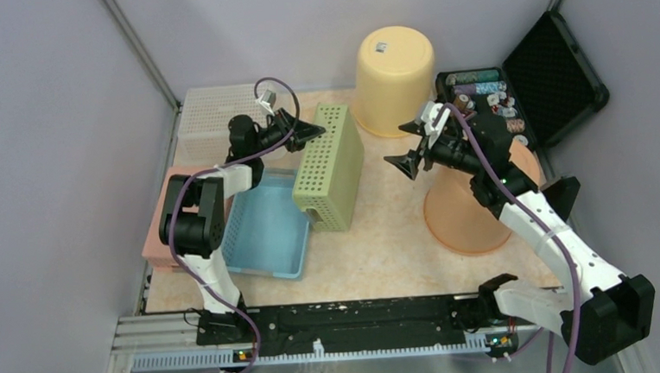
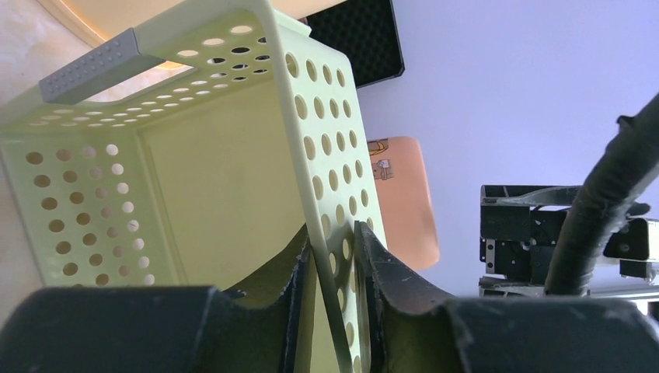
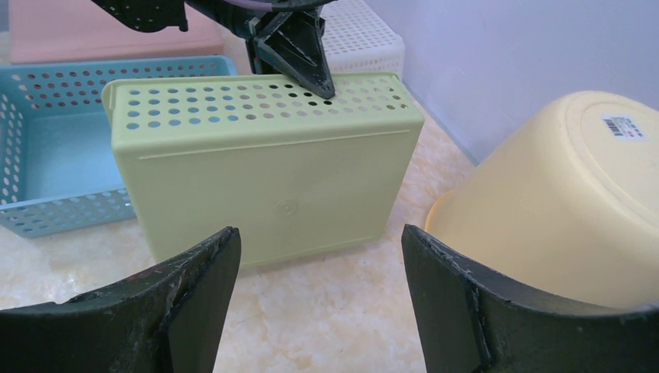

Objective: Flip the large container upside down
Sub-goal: Turn the container upside down at the center of the board.

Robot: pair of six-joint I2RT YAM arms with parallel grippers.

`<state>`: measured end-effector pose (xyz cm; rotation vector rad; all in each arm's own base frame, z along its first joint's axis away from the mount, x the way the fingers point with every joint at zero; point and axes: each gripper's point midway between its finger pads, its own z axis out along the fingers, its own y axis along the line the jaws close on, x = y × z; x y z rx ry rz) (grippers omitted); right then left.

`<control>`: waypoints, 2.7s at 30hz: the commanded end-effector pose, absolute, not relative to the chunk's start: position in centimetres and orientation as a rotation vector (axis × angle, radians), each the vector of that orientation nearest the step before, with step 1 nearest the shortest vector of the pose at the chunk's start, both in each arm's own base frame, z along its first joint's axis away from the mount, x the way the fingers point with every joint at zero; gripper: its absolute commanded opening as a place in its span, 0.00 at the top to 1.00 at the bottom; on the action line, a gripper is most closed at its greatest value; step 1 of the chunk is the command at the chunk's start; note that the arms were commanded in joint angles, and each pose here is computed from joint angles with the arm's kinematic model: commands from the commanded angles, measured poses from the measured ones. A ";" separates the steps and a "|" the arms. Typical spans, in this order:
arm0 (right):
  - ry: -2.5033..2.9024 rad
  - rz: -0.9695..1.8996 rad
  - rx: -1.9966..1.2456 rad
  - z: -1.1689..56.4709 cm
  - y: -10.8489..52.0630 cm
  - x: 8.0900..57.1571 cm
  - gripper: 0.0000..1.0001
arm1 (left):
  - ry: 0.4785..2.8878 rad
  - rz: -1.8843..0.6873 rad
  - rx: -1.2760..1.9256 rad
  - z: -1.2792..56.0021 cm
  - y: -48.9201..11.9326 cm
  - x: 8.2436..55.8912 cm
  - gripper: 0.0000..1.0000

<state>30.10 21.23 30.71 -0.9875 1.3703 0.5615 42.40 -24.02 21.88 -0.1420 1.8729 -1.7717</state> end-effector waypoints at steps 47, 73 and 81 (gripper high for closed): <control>1.347 0.672 -1.005 29.3 22.6 30.0 0.23 | 1.905 -1.687 -0.082 21.8 -19.6 43.0 0.86; 1.351 0.681 -1.007 29.1 22.7 30.0 0.23 | 1.948 -1.660 -0.119 21.3 -19.7 41.7 0.98; 1.349 0.676 -1.006 29.1 22.6 30.0 0.23 | 2.006 -1.611 -0.117 19.6 -20.4 41.2 1.00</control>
